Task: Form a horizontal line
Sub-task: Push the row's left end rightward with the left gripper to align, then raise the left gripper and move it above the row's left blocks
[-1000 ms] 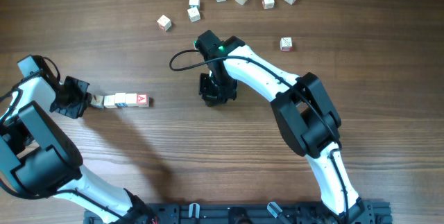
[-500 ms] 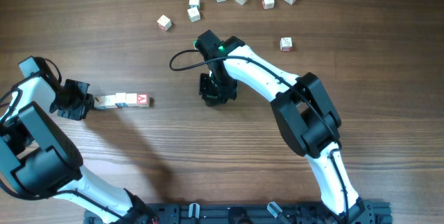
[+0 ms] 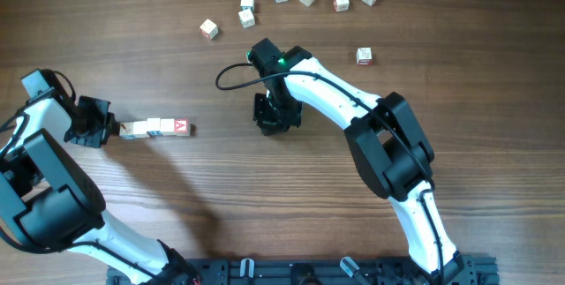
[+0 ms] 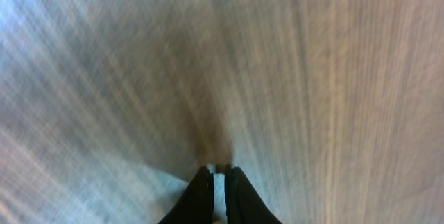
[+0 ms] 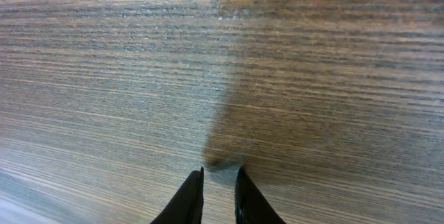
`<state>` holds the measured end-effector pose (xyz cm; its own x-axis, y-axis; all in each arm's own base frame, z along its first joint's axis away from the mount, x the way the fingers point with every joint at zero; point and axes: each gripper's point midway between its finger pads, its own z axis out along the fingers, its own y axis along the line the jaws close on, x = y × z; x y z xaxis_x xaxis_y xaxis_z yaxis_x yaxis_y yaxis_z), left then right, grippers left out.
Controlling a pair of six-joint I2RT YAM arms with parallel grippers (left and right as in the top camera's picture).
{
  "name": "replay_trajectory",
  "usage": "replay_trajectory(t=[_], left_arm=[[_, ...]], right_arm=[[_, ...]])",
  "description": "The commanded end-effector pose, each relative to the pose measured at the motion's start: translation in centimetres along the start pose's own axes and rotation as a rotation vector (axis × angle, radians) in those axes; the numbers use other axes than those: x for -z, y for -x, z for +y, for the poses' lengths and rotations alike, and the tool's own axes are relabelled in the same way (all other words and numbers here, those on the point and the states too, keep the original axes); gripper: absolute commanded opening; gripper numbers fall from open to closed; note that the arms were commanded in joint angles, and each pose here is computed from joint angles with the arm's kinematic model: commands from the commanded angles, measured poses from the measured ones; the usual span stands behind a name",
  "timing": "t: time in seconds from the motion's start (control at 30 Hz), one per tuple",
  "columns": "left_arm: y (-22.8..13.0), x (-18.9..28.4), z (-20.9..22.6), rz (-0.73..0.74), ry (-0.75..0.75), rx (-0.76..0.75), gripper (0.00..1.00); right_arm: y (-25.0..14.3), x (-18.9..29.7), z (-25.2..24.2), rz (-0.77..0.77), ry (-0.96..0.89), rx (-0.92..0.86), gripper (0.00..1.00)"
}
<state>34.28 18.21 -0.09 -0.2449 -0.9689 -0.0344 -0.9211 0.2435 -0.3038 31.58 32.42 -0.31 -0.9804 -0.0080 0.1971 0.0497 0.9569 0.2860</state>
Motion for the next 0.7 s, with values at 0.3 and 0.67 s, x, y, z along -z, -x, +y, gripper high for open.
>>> replay_trajectory(t=[0.3, 0.67], left_arm=[[-0.2, 1.0, -9.2, -0.022, -0.343, -0.288, 0.04], [-3.6, 5.1, -15.7, -0.126, -0.172, -0.757, 0.04]], right_arm=[[1.2, -2.5, -3.2, -0.038, -0.129, -0.005, 0.18], [1.2, -2.5, -3.3, -0.037, -0.134, 0.021, 0.18]])
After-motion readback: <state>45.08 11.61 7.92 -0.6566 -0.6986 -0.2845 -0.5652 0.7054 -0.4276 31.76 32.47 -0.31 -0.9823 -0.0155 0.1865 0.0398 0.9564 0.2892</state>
